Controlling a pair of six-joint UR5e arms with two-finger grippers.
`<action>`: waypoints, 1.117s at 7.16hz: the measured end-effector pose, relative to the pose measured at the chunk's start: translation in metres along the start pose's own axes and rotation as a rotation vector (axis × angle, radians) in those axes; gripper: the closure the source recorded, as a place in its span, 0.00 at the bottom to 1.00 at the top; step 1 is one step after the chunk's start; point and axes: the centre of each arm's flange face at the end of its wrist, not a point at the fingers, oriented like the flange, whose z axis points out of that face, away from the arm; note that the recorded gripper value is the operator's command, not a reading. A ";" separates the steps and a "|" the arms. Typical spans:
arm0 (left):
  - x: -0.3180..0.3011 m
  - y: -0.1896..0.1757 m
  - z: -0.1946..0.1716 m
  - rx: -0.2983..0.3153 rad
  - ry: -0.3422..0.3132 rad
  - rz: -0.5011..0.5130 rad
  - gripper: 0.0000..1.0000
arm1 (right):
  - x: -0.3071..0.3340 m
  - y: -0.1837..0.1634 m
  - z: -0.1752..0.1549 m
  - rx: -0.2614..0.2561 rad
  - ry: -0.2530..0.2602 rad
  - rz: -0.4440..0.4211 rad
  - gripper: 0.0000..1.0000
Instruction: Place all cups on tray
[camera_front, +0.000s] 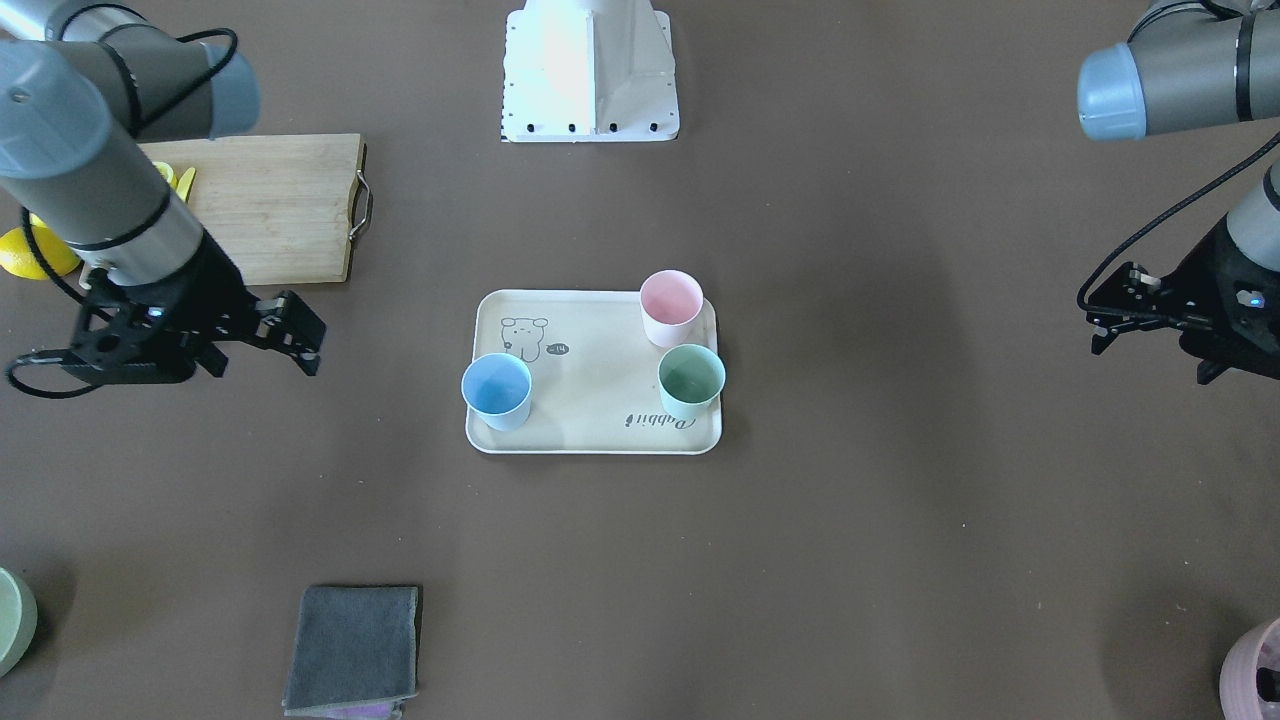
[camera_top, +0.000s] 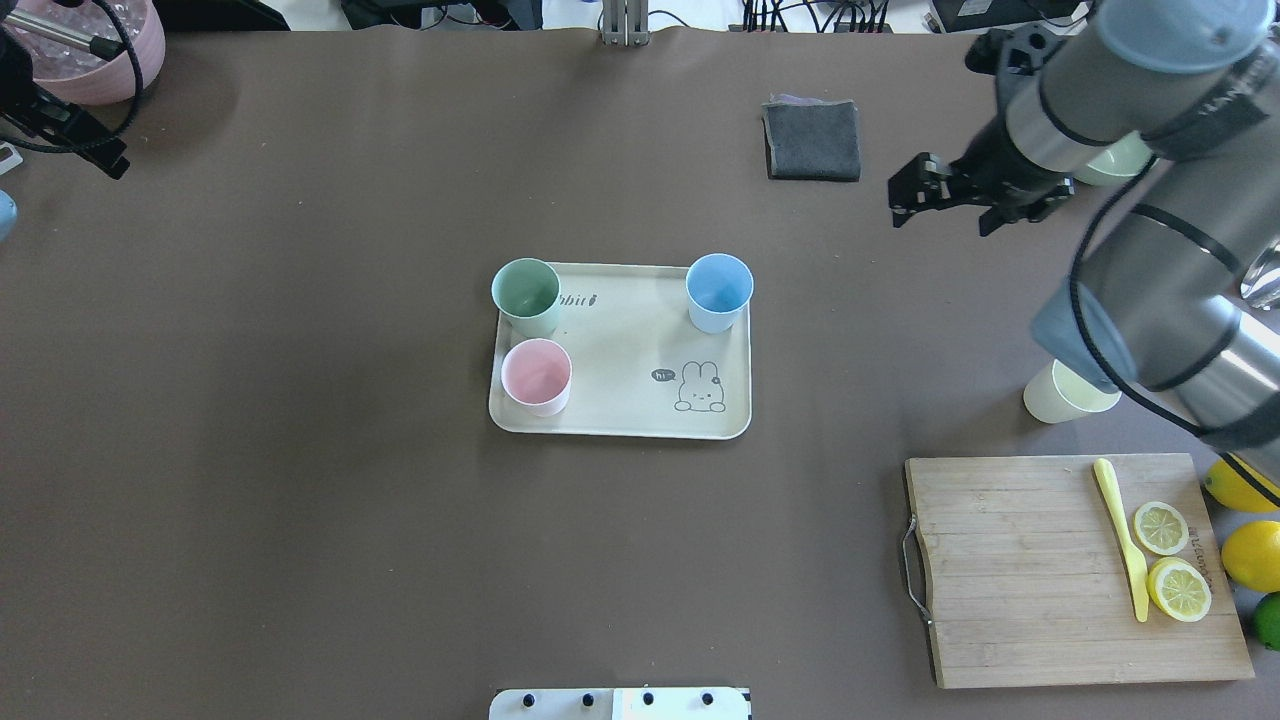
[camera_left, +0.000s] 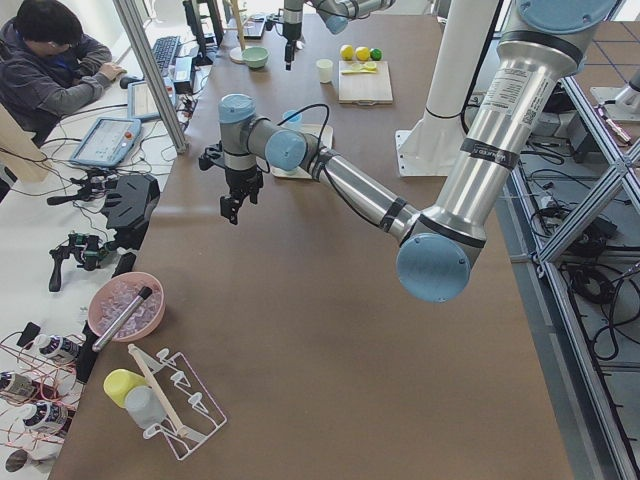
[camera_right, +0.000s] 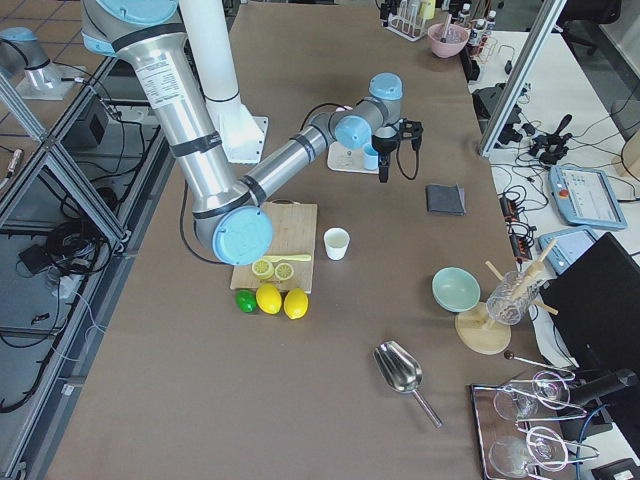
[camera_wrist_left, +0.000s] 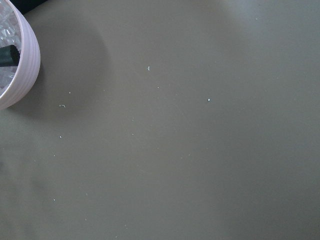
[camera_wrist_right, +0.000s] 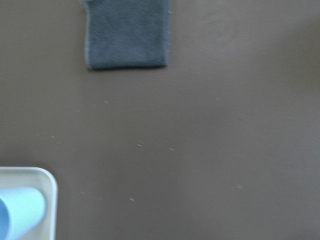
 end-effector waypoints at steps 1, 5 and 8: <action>0.001 -0.001 0.000 0.001 0.000 0.001 0.02 | 0.052 0.024 -0.002 -0.008 0.023 -0.049 0.00; 0.003 -0.004 -0.002 0.004 0.001 0.001 0.02 | 0.202 0.098 0.033 -0.004 0.039 -0.172 0.26; 0.003 -0.004 -0.002 0.005 0.002 0.001 0.02 | 0.213 0.102 0.044 0.000 0.046 -0.161 0.45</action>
